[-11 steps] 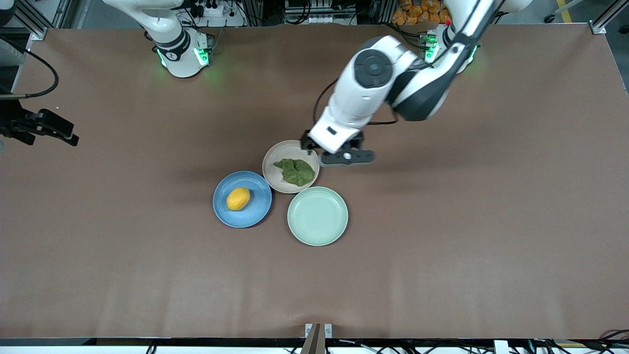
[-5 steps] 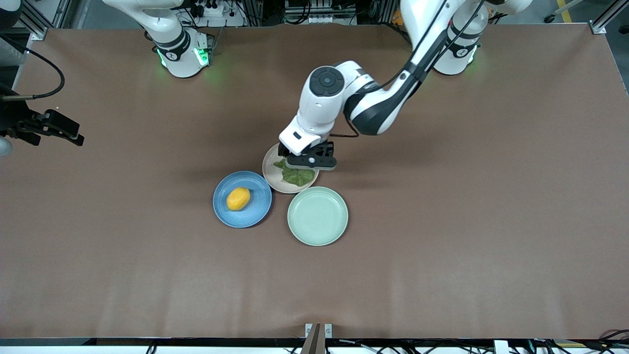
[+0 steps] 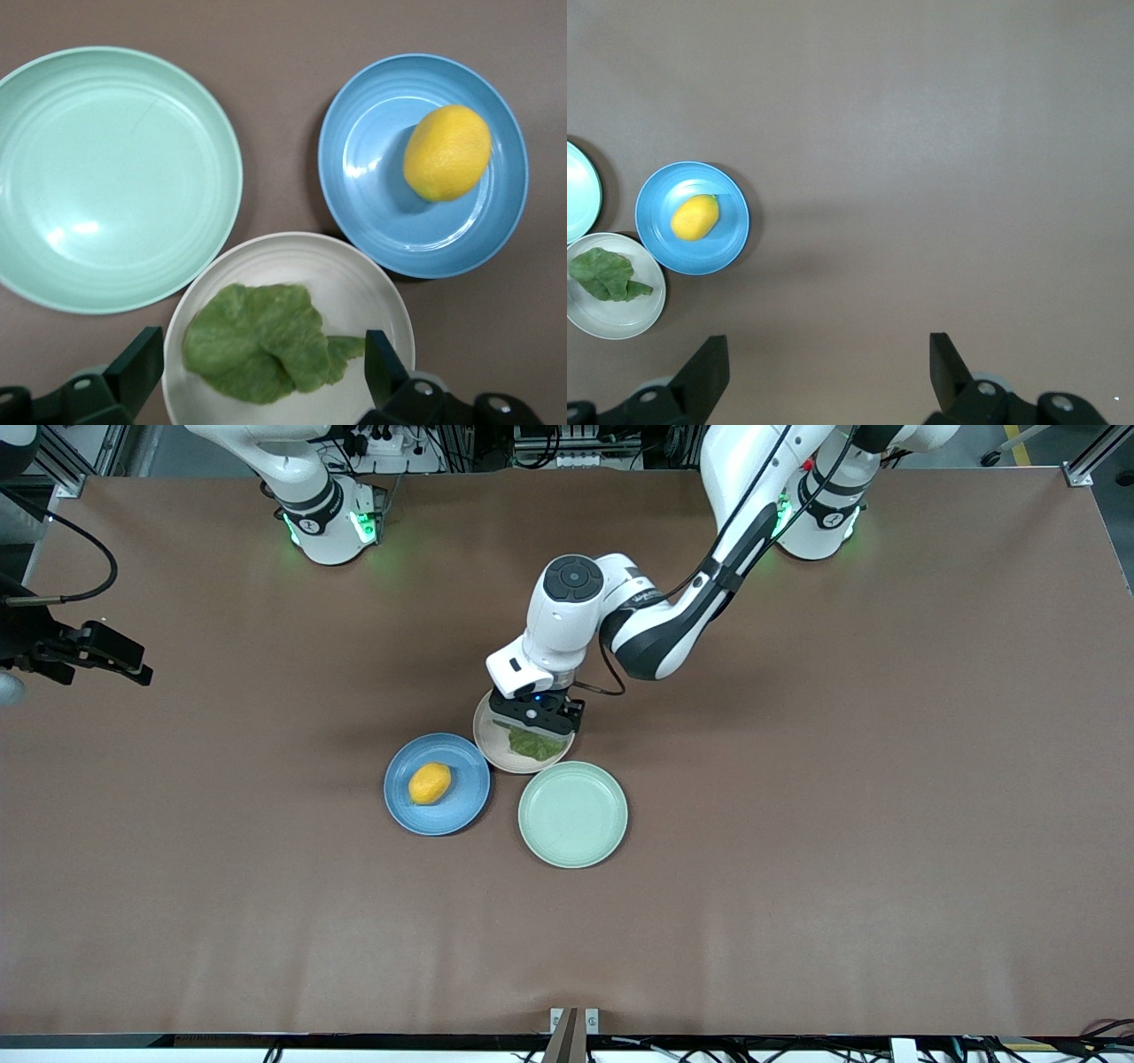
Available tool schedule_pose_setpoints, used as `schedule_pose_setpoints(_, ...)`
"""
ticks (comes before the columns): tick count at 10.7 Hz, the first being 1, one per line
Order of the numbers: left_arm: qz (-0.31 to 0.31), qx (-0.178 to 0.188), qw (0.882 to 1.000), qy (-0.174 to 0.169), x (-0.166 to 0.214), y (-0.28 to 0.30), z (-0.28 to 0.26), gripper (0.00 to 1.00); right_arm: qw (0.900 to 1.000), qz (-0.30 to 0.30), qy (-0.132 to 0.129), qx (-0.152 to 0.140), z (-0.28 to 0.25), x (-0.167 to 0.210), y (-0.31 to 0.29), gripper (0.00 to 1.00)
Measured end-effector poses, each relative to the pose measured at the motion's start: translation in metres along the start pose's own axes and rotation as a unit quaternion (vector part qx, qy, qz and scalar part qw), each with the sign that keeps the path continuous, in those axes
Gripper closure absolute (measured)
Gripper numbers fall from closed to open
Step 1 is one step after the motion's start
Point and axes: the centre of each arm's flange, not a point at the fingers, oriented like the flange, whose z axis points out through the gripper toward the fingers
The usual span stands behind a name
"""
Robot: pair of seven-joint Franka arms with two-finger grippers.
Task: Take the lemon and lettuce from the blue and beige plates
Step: 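Lower the left gripper and close it on the lettuce leaf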
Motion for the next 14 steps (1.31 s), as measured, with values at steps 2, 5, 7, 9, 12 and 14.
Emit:
schedule_pose_setpoints(2,0.043,0.004,0.999,0.006,-0.009,0.007,0.015,0.00,1.000,0.000,0.000,0.000,0.000,0.000,0.000,0.00)
schedule_pose_setpoints(5,0.096,0.021,0.995,0.009,-0.027,0.021,0.034,0.00,1.000,0.000,0.000,0.000,0.000,0.000,0.000,0.00)
schedule_pose_setpoints(7,0.129,0.034,0.991,0.012,-0.037,0.026,0.049,0.00,1.000,0.001,-0.001,0.000,0.000,0.000,0.001,0.00)
schedule_pose_setpoints(9,0.148,0.038,0.988,0.013,-0.046,0.025,0.068,0.00,1.000,0.001,-0.001,0.000,0.000,0.000,0.001,0.00)
schedule_pose_setpoints(12,0.151,0.030,0.988,0.012,-0.053,0.024,0.085,0.00,1.000,0.001,0.000,0.000,-0.001,-0.001,0.001,0.00)
schedule_pose_setpoints(14,0.154,0.024,0.988,0.008,-0.062,0.027,0.098,0.00,1.000,0.001,-0.001,0.000,-0.001,-0.002,0.001,0.00)
